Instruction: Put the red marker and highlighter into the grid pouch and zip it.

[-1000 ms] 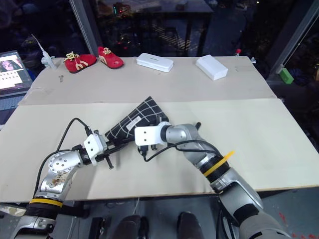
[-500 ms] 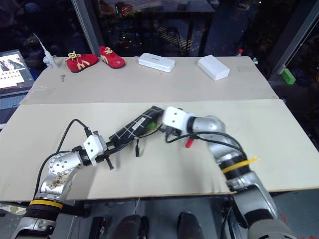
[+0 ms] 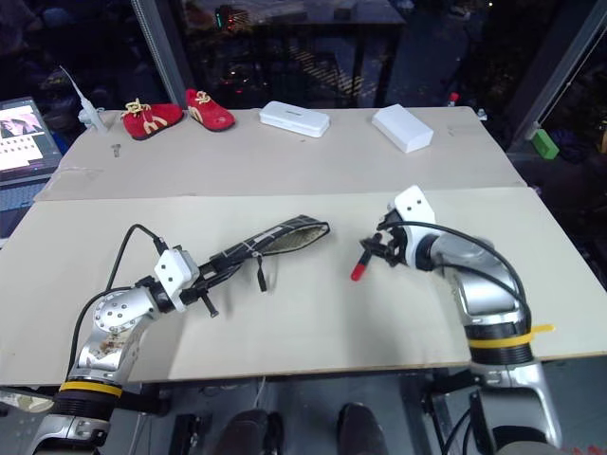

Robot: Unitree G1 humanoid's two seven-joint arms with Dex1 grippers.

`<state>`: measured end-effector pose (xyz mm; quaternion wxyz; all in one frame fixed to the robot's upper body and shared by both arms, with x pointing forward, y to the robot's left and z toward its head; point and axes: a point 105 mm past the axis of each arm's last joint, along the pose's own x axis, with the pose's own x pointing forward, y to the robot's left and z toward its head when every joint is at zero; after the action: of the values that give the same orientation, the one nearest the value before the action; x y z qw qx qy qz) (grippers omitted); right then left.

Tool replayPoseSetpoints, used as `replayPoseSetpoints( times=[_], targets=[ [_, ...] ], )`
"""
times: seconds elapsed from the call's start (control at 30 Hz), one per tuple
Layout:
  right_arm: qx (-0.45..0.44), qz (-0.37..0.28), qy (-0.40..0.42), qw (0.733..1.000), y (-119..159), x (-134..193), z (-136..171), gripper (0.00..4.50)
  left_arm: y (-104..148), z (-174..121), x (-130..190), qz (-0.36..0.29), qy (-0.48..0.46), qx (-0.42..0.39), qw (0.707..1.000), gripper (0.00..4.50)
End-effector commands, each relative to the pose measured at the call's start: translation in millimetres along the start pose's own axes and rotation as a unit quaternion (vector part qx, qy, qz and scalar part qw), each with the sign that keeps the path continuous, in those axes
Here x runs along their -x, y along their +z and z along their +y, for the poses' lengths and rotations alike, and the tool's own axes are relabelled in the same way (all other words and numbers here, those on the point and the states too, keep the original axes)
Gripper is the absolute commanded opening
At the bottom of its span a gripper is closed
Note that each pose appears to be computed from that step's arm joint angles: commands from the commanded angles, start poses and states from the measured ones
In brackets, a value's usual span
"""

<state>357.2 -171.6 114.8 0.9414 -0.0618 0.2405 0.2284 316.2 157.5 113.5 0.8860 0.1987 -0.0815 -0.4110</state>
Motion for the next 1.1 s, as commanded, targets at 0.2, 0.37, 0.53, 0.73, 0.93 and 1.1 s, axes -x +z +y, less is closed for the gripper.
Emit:
replayPoseSetpoints(
  times=[0.2, 0.37, 0.53, 0.73, 0.93, 1.1],
  targets=[
    [-0.078, -0.003, -0.088, 0.993, 4, 15, -8, 3.26, 8, 6, 1, -0.018, 0.006, -0.009, 1.000, 0.00],
    [-0.091, 0.000, -0.086, 0.992, 2, 6, -3, 3.26, 9, 6, -2, -0.023, 0.003, -0.009, 1.000, 0.00],
    [-0.100, -0.005, -0.090, 0.991, 7, -2, -3, 3.26, 9, 3, -1, -0.024, 0.000, -0.007, 1.000, 0.00],
    [-0.093, -0.026, -0.093, 0.991, 21, 0, -9, 3.26, 10, 1, -2, -0.025, -0.001, -0.005, 1.000, 0.00],
    [-0.098, -0.059, -0.048, 0.992, 52, -4, 14, 3.26, 11, 2, -2, -0.023, -0.001, -0.003, 1.000, 0.00],
    [-0.100, -0.024, -0.089, 0.991, 34, -18, 9, 3.26, 13, 5, -3, -0.026, 0.006, -0.004, 1.000, 0.00]
  ],
)
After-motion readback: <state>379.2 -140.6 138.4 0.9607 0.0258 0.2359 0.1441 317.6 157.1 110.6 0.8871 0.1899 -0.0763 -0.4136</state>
